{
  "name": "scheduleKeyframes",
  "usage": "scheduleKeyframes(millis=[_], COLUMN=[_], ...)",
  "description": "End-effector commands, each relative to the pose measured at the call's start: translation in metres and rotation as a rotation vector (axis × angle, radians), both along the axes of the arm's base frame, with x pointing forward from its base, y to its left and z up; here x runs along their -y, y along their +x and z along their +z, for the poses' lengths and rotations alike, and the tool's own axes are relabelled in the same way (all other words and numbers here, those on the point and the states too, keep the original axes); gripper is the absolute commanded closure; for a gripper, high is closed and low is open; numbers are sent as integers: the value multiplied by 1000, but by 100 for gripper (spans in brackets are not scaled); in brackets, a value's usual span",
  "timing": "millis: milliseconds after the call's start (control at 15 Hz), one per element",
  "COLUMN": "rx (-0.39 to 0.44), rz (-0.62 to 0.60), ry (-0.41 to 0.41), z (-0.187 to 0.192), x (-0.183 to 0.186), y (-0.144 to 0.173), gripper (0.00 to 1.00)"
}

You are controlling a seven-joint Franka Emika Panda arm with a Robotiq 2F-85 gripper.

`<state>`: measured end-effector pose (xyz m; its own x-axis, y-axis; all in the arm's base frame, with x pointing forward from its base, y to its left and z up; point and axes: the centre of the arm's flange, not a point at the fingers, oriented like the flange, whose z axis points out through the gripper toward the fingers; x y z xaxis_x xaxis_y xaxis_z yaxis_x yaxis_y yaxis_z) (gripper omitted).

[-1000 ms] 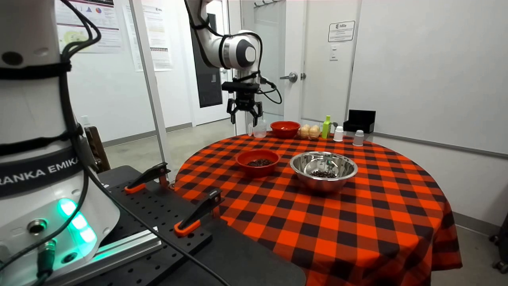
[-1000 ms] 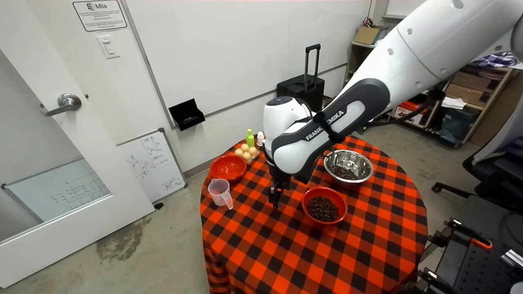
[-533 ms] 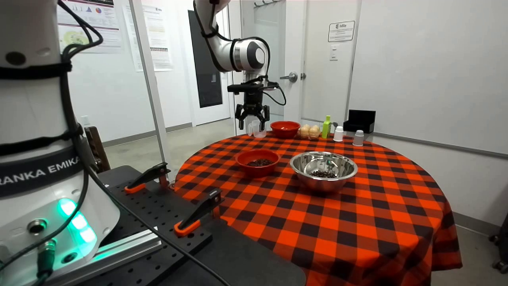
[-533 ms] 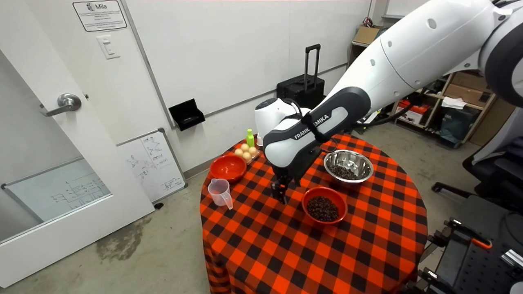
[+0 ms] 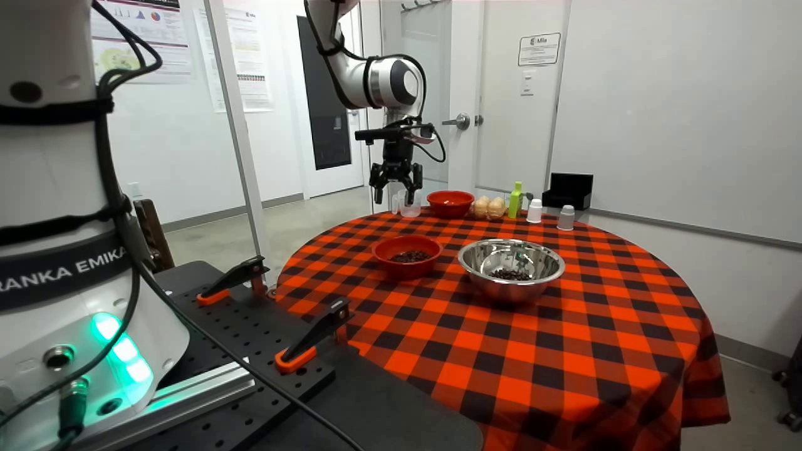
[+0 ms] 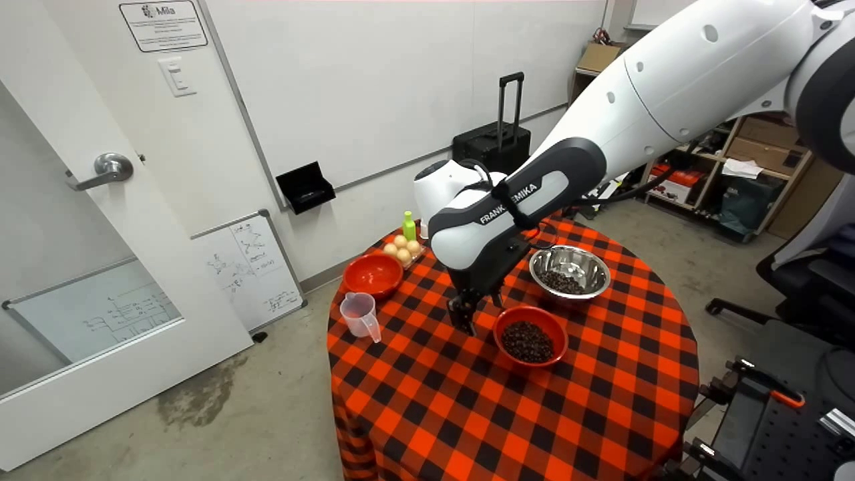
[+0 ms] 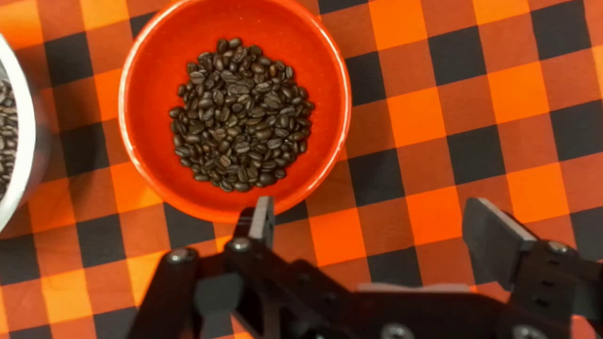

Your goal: Pour some of the things in the red bowl into the metal bowl

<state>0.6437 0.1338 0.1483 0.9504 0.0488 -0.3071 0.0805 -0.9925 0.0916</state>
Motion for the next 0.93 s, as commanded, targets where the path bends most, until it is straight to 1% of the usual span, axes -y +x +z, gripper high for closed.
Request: scheduleKeyframes(millis=[0,200,333,600,867], rx=[13,29,27,-6,-27], rz=[-84,-115,-119,-111,-110], ry=[-7,2,18,44,64], z=[-18,-33,-47,-72,-87], x=[29,46,47,33,16], y=[0,2,5,3,-3], gripper=[0,0,0,0,0])
